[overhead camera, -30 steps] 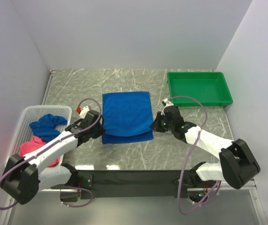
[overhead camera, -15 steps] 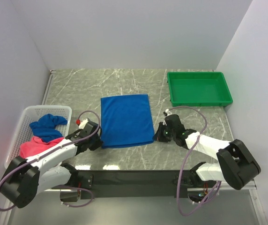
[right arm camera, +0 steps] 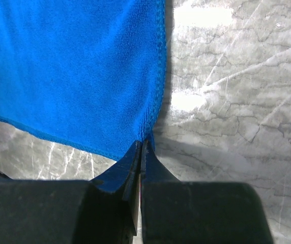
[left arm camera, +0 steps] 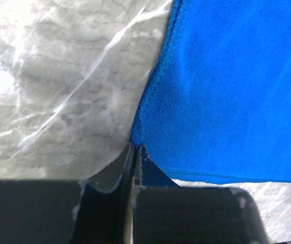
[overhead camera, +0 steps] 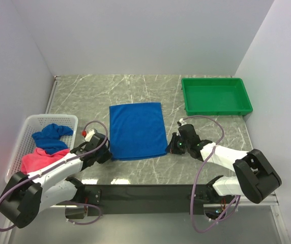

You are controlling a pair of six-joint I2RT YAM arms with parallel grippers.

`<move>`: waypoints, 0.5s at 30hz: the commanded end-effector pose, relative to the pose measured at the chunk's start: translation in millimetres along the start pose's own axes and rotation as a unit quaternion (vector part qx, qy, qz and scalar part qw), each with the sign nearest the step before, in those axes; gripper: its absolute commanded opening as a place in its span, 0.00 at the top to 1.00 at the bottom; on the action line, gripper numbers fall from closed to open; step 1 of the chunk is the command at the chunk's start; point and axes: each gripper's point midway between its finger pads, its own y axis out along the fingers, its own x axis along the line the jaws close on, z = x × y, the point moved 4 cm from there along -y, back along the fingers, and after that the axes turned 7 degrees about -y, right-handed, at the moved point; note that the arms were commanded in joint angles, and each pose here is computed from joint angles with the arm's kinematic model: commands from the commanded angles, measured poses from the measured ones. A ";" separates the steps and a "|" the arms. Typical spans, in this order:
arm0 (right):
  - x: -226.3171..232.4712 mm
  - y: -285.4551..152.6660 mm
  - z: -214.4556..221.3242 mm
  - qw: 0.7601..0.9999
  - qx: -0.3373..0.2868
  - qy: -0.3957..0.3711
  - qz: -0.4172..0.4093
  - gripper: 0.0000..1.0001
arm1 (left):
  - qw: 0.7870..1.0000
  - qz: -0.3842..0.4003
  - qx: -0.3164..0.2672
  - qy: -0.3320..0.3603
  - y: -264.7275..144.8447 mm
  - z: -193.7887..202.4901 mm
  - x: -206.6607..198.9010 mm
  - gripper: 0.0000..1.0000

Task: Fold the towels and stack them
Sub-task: Fold the towel

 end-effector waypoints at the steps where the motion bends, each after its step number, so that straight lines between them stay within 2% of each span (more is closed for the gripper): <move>1: 9.0 -7.0 -23.4 0.999 -0.031 -0.012 -0.002 1.00 | 1.000 -0.014 -0.009 0.008 -10.2 -6.6 -2.9 0.99; 7: 30.1 -33.0 -56.1 0.997 -0.072 -0.030 -0.013 1.00 | 0.999 -0.001 -0.036 0.017 -38.5 -29.6 -33.1 0.99; 10: 33.8 -41.7 -52.6 0.997 -0.069 -0.028 -0.025 1.00 | 0.999 -0.007 -0.038 0.014 -52.1 -32.0 -29.8 0.99; 15: 25.7 -43.3 -26.9 0.998 -0.048 -0.006 -0.036 1.00 | 1.000 0.019 0.003 -0.007 -52.6 -11.4 -13.9 0.99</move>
